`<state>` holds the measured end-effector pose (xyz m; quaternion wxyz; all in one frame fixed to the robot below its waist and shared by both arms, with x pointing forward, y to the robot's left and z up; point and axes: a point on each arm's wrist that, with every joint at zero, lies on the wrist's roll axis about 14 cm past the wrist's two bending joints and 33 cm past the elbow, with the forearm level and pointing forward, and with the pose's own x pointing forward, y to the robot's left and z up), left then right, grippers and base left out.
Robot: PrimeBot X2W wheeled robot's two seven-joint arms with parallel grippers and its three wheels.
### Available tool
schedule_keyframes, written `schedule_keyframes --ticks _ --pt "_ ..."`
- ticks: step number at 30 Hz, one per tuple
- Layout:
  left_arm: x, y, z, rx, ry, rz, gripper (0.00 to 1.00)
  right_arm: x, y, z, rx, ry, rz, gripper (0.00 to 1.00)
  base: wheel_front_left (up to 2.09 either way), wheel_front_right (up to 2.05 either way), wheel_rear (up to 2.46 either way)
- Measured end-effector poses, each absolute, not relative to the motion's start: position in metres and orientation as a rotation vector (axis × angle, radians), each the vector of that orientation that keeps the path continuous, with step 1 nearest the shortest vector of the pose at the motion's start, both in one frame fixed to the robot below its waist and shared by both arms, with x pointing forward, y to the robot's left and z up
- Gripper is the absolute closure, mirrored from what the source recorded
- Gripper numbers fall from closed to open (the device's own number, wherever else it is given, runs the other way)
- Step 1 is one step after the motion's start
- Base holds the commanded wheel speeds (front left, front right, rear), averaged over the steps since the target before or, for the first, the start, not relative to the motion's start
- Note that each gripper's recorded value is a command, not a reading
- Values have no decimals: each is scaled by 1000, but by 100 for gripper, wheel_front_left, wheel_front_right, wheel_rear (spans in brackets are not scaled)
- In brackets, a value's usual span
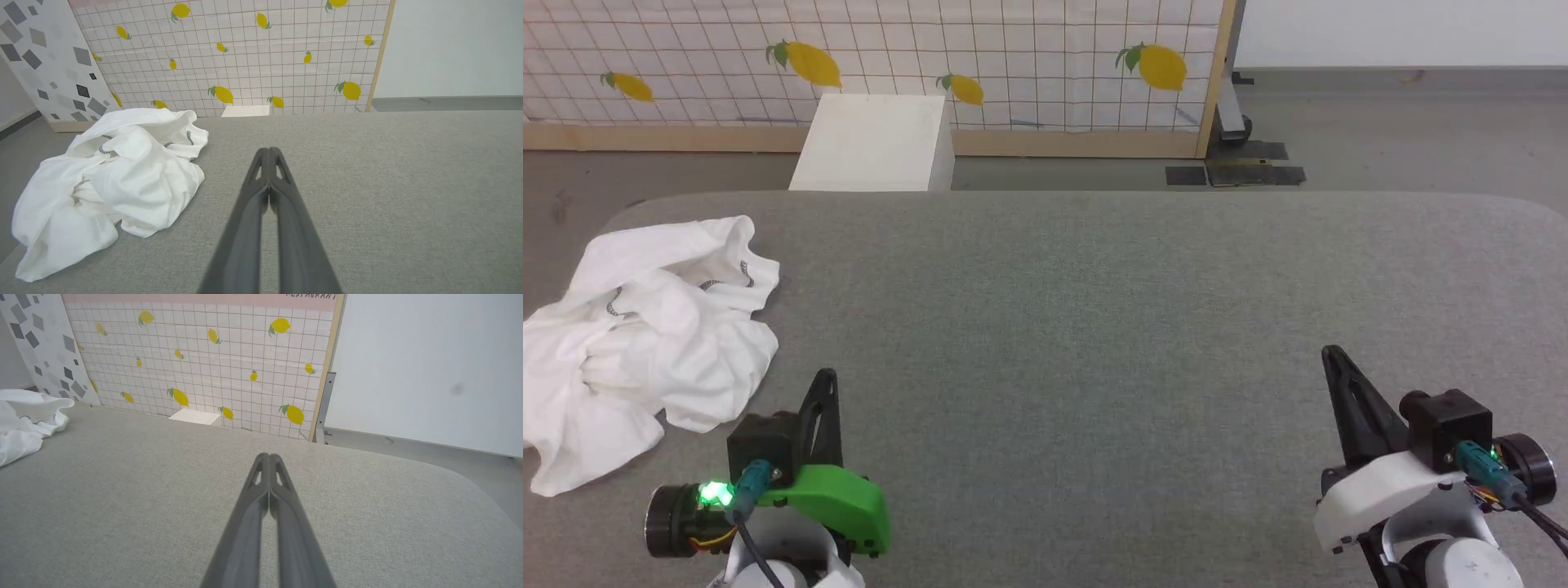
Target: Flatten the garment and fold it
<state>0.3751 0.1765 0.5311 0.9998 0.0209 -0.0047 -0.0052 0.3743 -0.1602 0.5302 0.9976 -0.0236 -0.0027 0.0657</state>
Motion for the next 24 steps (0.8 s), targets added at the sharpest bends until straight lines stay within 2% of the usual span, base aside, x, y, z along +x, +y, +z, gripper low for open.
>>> schedule_keyframes --ticks 19,20,24 --pt "375 176 531 42 -9 -10 100 374 -160 530 -47 -5 132 100 0 0 0" --pt "375 176 531 41 -10 -11 0 374 -160 530 -47 -5 132 0 0 0 0" --pt "375 175 531 37 -10 -13 0 374 -161 530 -48 -5 131 0 0 0 0"
